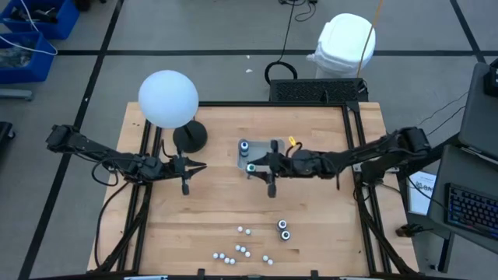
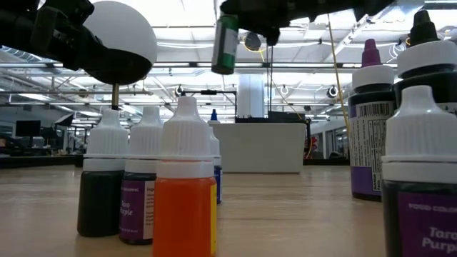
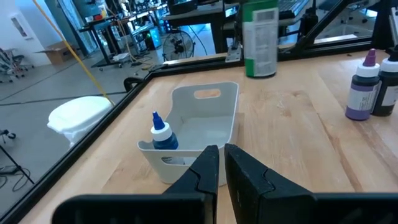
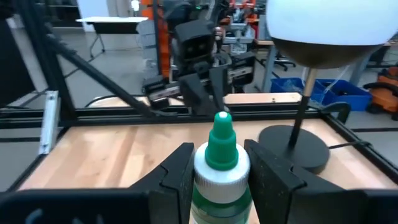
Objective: Pick & Place food coloring
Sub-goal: Put the big green food coloring bottle into the gray bin
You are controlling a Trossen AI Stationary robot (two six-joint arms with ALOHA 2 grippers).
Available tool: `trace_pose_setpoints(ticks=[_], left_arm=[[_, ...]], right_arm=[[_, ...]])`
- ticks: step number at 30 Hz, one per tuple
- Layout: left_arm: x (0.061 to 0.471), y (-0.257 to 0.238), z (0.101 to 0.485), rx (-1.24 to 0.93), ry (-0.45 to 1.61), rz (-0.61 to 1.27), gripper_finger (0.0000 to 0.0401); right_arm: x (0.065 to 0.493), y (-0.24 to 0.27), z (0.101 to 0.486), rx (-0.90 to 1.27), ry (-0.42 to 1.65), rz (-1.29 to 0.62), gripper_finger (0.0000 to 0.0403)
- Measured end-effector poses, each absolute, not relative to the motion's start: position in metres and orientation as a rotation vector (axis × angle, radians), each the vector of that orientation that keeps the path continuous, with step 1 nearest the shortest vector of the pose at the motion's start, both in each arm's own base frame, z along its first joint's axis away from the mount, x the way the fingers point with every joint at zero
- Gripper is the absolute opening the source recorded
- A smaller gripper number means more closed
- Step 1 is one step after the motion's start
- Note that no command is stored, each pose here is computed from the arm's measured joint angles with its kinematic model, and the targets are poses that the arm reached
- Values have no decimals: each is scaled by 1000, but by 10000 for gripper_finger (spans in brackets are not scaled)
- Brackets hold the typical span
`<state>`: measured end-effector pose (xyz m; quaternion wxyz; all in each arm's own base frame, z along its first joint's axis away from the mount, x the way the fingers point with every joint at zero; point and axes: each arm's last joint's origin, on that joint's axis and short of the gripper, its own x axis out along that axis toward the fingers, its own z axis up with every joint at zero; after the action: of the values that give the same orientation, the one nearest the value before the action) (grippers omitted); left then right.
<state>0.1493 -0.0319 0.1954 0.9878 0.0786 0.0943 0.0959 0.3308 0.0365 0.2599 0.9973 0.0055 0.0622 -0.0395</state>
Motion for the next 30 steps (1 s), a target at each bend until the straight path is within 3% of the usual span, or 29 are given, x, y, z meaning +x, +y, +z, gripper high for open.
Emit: trace_pose_setpoints(ticks=[9, 16, 30], left_arm=[[149, -32, 196, 159, 188, 192, 35], [149, -32, 196, 159, 185, 193, 35], [149, -32, 195, 170, 192, 188, 35]], right_arm=[[355, 1, 260, -7, 120, -186, 112], [368, -25, 234, 21, 157, -260, 112], [377, -31, 210, 14, 201, -280, 112]])
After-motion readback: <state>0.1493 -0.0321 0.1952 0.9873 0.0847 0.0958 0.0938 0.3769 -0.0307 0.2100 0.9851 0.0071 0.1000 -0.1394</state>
